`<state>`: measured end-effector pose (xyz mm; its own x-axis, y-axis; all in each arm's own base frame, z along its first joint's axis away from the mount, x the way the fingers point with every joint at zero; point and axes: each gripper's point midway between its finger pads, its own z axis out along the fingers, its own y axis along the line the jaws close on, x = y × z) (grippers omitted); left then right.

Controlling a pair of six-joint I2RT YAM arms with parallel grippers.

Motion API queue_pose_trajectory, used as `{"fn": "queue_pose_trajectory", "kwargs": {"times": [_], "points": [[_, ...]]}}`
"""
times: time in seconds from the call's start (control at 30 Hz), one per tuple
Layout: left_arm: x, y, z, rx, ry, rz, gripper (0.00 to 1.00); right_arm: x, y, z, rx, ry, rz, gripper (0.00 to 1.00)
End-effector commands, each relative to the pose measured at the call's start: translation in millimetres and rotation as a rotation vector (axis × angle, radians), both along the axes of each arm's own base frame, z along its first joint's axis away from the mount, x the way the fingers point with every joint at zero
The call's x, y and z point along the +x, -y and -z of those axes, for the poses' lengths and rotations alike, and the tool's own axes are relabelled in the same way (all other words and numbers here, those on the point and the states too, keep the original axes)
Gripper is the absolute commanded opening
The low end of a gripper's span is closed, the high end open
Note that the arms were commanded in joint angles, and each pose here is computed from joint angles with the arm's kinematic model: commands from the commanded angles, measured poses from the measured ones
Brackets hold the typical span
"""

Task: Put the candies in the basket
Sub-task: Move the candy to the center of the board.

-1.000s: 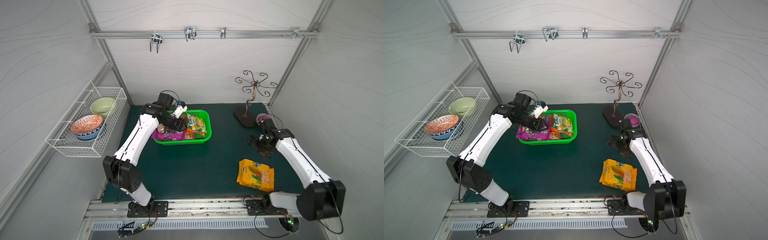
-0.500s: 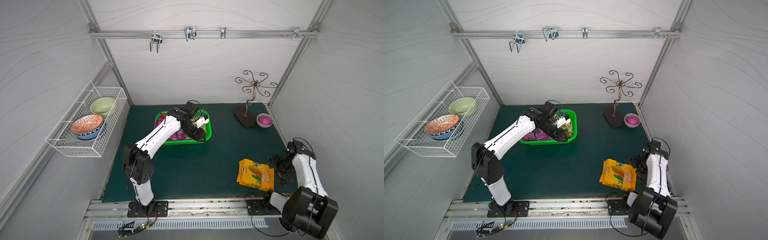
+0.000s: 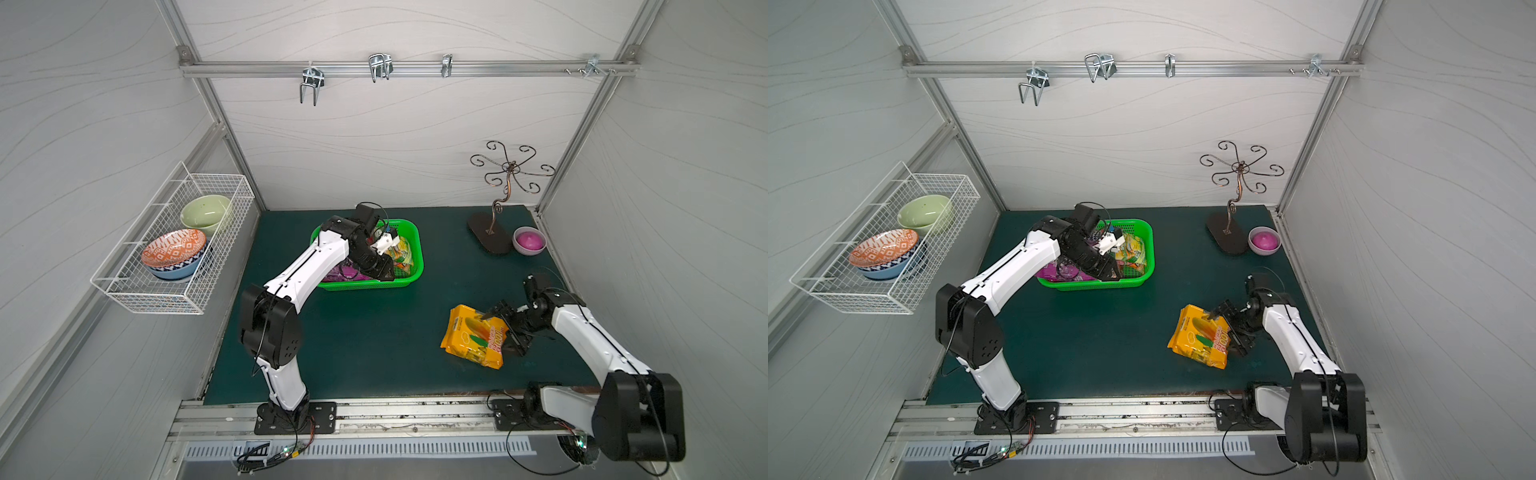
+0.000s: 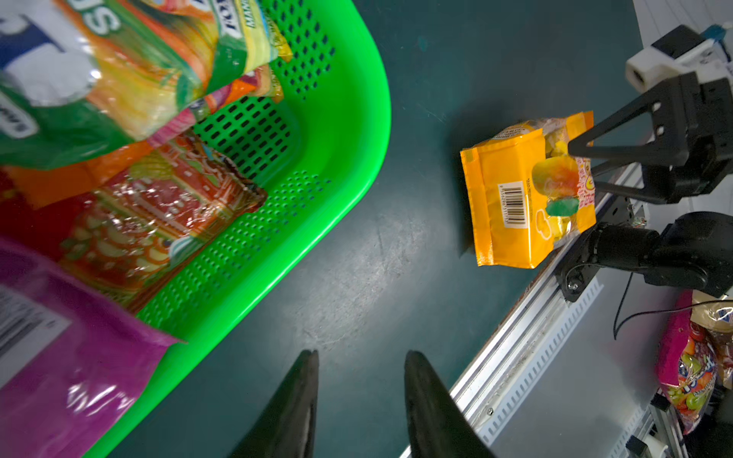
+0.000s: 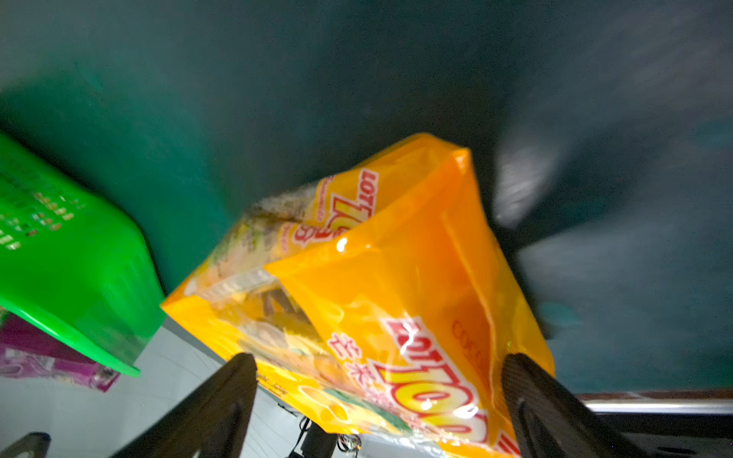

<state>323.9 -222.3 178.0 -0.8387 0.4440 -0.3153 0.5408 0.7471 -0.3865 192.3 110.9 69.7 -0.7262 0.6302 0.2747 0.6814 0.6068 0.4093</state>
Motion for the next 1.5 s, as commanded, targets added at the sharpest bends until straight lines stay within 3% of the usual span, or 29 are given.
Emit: {"fn": "queue_pose_trajectory", "kwargs": {"times": [0.0,0.13,0.27,0.5,0.53,0.67,0.7,0.8,0.9,1.03,1.3,1.47], "points": [[-2.7,-14.5,-8.4,-0.004,0.032,-0.01,0.39,19.0,-50.0,-13.3,0.085,0.03,-0.027,0.99],[-10.9,-24.3,3.7,0.01,0.004,-0.024,0.4,30.8,-78.8,-22.3,0.032,0.073,-0.178,0.99],[-22.6,-18.0,18.0,-0.035,-0.059,-0.018,0.4,30.8,-76.9,-28.6,0.013,0.124,-0.271,0.99],[-16.3,7.9,18.8,-0.091,-0.09,0.023,0.41,-17.8,-42.5,-49.5,-0.042,0.2,-0.316,0.96],[-15.0,13.4,19.4,-0.093,-0.09,0.03,0.41,-24.5,-36.9,-48.4,-0.043,0.2,-0.305,0.94],[-19.6,41.1,25.6,-0.103,-0.098,0.074,0.42,-37.9,-22.8,-37.2,0.009,0.193,-0.226,0.65],[-21.8,47.2,28.5,-0.1,-0.1,0.086,0.42,-37.1,-20.0,-33.7,0.014,0.195,-0.204,0.64],[-24.6,61.4,36.4,-0.094,-0.107,0.103,0.42,-26.3,-15.9,-21.2,0.021,0.215,-0.166,0.47],[-18.7,64.1,43.2,-0.078,-0.113,0.096,0.42,-13.4,-23.8,-11.4,0.053,0.226,-0.171,0.35],[-13.7,62.2,44.4,-0.057,-0.094,0.095,0.42,1.4,-39.6,-3.9,0.124,0.277,-0.206,0.36],[-16.3,57.8,45.9,-0.041,-0.083,0.099,0.42,5.2,-37.1,-3.8,0.105,0.299,-0.229,0.41],[-13.3,57.6,48.3,-0.032,-0.073,0.099,0.42,8.4,-33.9,6.2,0.096,0.289,-0.216,0.36]]}}
